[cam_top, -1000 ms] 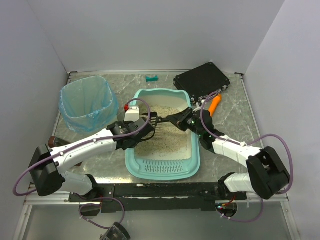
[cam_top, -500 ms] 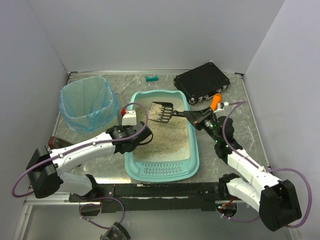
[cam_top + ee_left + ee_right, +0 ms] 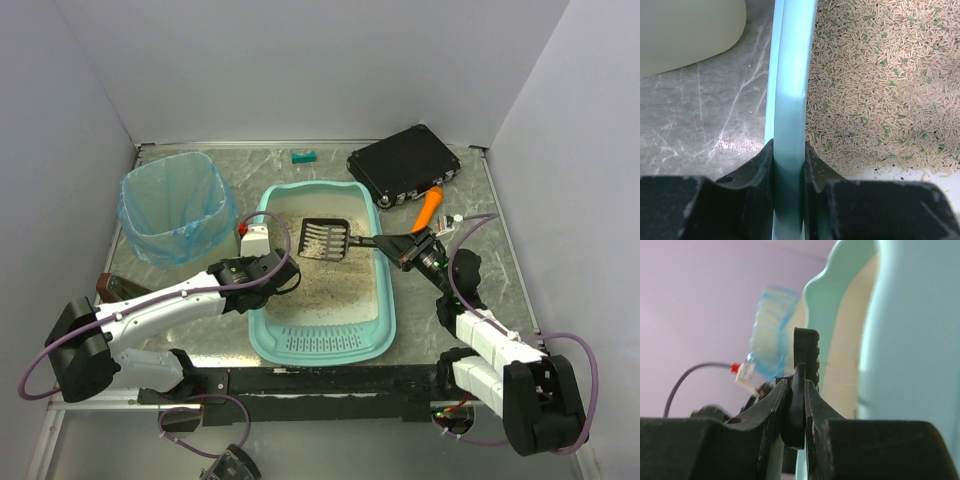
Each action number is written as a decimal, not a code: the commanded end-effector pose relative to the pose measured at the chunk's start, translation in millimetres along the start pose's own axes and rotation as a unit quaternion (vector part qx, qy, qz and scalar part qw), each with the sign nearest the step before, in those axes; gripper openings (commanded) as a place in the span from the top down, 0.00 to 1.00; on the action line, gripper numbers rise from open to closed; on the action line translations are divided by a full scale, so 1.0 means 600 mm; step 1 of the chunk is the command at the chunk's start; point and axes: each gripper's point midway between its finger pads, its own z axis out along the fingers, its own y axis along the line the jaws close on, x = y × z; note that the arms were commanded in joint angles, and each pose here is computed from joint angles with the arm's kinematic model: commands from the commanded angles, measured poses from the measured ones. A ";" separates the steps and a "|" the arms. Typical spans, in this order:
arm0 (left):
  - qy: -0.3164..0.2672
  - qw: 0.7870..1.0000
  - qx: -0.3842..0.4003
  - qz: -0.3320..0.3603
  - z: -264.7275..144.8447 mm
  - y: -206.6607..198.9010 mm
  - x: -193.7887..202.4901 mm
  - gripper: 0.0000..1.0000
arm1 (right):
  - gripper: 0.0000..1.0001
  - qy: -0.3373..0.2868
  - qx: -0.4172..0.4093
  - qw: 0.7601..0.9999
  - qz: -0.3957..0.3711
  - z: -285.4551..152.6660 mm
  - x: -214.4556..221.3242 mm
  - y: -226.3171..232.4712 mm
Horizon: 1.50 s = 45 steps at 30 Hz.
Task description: Clean the litter box
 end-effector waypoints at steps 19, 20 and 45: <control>-0.094 0.976 0.052 -0.188 0.010 -0.057 -0.123 0.99 | 1.00 0.079 -0.065 0.986 -0.134 -0.013 0.002 0.062; -0.096 0.975 0.056 -0.192 0.010 -0.059 -0.128 0.99 | 1.00 0.077 -0.055 0.984 -0.153 -0.013 -0.006 0.053; -0.083 0.979 0.058 -0.175 0.006 -0.052 -0.116 0.72 | 1.00 0.110 -0.028 0.977 -0.183 0.001 -0.014 0.048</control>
